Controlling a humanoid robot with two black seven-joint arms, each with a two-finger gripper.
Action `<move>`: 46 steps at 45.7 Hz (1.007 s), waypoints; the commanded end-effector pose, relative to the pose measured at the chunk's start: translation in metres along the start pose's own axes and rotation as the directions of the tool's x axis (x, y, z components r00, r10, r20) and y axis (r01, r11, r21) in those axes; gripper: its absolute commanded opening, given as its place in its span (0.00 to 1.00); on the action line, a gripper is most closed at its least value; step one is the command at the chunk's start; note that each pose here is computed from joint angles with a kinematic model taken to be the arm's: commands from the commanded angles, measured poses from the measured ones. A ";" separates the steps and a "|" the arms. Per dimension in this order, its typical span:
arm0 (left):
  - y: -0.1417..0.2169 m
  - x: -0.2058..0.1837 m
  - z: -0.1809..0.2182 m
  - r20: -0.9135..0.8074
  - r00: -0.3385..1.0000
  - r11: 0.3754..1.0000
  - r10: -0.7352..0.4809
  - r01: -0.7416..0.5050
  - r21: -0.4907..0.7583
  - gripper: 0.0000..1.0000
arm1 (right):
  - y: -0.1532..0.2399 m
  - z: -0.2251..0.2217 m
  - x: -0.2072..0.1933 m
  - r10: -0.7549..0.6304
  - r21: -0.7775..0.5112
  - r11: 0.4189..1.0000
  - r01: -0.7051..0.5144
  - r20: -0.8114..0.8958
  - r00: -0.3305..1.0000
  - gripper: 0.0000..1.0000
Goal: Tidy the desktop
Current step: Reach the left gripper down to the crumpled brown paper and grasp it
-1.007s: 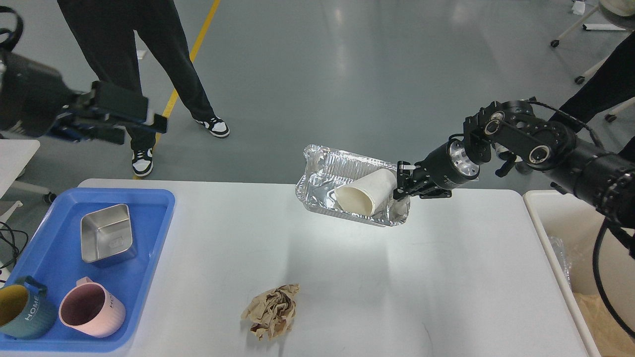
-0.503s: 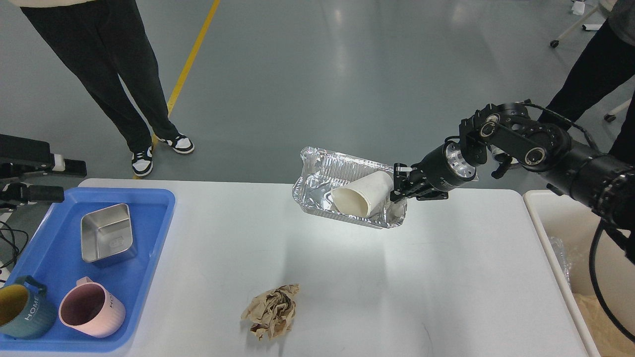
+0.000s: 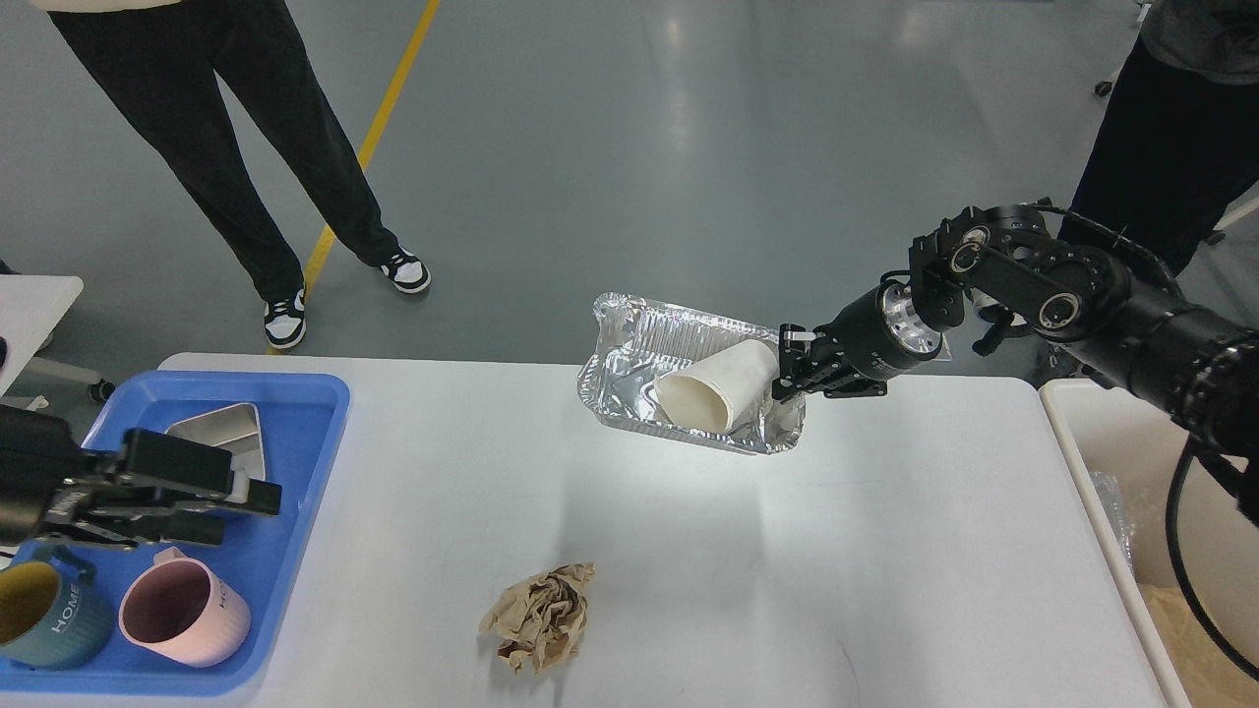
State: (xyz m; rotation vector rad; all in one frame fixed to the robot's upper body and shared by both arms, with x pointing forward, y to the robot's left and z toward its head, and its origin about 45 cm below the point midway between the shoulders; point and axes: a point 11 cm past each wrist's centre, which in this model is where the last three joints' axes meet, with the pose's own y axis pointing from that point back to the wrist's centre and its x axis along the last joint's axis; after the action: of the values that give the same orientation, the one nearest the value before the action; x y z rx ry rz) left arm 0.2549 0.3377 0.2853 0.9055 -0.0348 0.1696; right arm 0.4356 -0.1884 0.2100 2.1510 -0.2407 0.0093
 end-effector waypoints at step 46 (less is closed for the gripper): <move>-0.303 -0.041 0.014 0.198 0.977 0.984 0.073 -0.104 0.148 0.83 | 0.005 0.002 0.001 0.009 0.022 1.000 -0.009 0.015 1.000 0.00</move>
State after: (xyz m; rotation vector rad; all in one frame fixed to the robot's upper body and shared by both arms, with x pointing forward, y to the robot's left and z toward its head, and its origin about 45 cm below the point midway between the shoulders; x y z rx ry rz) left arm 0.2645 0.1400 0.0575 1.0623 -0.2447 0.1718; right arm 0.4360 -0.1927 0.2129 2.1718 -0.2616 0.0014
